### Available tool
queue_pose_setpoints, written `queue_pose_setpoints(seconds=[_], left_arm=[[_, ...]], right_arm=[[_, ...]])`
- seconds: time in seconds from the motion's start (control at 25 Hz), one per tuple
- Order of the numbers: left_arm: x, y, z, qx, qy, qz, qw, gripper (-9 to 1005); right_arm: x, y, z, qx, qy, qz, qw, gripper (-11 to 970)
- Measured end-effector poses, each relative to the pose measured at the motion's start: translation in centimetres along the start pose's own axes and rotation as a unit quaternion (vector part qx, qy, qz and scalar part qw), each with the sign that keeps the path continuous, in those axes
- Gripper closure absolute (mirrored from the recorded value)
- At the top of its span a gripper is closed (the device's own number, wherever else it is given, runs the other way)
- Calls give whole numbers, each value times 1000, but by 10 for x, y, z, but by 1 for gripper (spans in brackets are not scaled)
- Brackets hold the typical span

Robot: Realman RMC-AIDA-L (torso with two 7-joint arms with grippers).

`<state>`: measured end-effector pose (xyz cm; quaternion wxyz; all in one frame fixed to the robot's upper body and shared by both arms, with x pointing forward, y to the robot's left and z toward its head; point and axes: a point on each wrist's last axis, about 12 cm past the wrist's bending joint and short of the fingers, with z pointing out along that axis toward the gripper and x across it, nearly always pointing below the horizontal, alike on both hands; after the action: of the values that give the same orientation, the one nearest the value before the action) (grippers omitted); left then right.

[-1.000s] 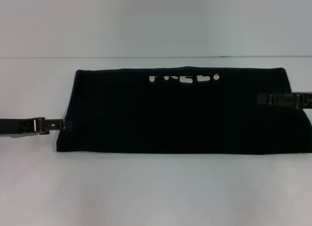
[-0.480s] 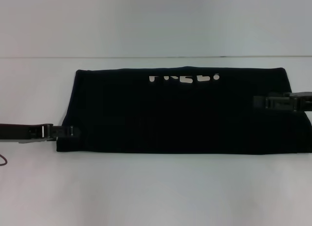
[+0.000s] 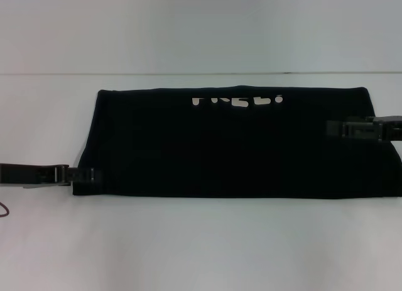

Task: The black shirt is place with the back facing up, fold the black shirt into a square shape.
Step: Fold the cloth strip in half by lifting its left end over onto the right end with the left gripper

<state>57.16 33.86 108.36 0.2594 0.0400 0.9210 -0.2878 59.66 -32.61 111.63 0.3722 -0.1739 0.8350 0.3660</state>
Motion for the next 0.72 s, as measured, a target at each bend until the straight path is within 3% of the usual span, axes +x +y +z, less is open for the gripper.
queue_pose_setpoints(seconds=[0.44,0.64,0.72], left_arm=[[2,-5,5,4,17,20,1000,62],[2,-4,4,2,15,26,1000,194],[1,-4,4,1,14,27,1000,330]], right_arm=[[1,-1,-1,2,0,1,1000,58],[2,-1,-1,2,0,2,1000,60],[2,-1,-1,3,0,2,1000,60]])
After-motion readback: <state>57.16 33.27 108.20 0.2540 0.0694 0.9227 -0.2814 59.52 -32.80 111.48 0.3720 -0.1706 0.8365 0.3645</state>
